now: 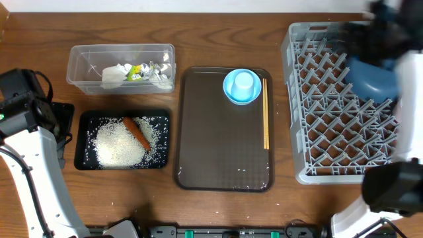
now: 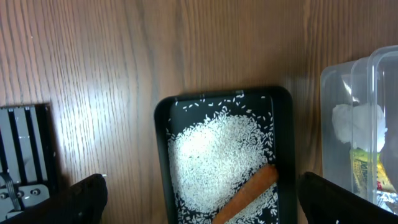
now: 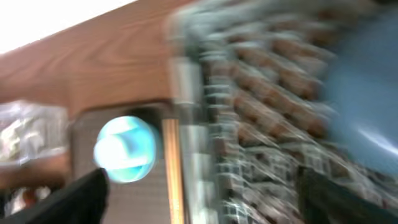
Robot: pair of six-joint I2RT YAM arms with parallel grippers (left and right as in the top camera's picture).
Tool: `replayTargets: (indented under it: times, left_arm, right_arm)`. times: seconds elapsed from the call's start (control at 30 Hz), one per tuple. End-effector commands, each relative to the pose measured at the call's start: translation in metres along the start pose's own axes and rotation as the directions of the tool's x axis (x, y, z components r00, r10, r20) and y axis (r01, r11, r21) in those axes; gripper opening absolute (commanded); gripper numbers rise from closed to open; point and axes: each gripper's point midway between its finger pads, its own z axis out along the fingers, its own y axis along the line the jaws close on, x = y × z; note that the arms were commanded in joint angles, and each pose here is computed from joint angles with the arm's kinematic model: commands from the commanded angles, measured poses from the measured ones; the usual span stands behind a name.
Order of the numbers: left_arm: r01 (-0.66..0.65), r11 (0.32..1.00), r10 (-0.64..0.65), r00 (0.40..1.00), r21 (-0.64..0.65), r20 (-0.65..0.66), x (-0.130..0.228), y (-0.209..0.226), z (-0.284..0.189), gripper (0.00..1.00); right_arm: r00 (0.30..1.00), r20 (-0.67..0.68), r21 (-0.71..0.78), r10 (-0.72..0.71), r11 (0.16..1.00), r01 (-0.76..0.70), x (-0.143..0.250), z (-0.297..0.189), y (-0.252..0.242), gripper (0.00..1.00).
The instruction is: Sort waste into correct bins and load items into the dishwasher rack
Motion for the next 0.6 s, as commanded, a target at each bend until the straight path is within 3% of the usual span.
replayTargets:
  times: [0.0, 0.1, 0.3, 0.57]
  left_arm:
    - [-0.005, 1.000, 0.005, 1.000, -0.006, 0.004, -0.002, 0.001, 0.000, 0.99]
    - [-0.005, 1.000, 0.005, 1.000, -0.006, 0.004, -0.002, 0.001, 0.000, 0.99]
    - [-0.005, 1.000, 0.005, 1.000, -0.006, 0.004, -0.002, 0.001, 0.000, 0.99]
    - [-0.005, 1.000, 0.005, 1.000, -0.006, 0.004, -0.002, 0.001, 0.000, 0.99]
  right_arm:
    - [0.991, -0.015, 0.020, -0.135, 0.991, 0.135, 0.009, 0.024, 0.050, 0.99]
    - [0.984, -0.029, 0.092, -0.177, 0.980, 0.179, 0.020, 0.056, 0.078, 0.99]
    - [0.962, -0.093, 0.078, -0.257, 0.961, 0.265, 0.055, 0.122, 0.131, 0.99]
    - [0.941, -0.210, 0.106, -0.266, 0.950, 0.292, 0.103, 0.189, 0.142, 0.99]
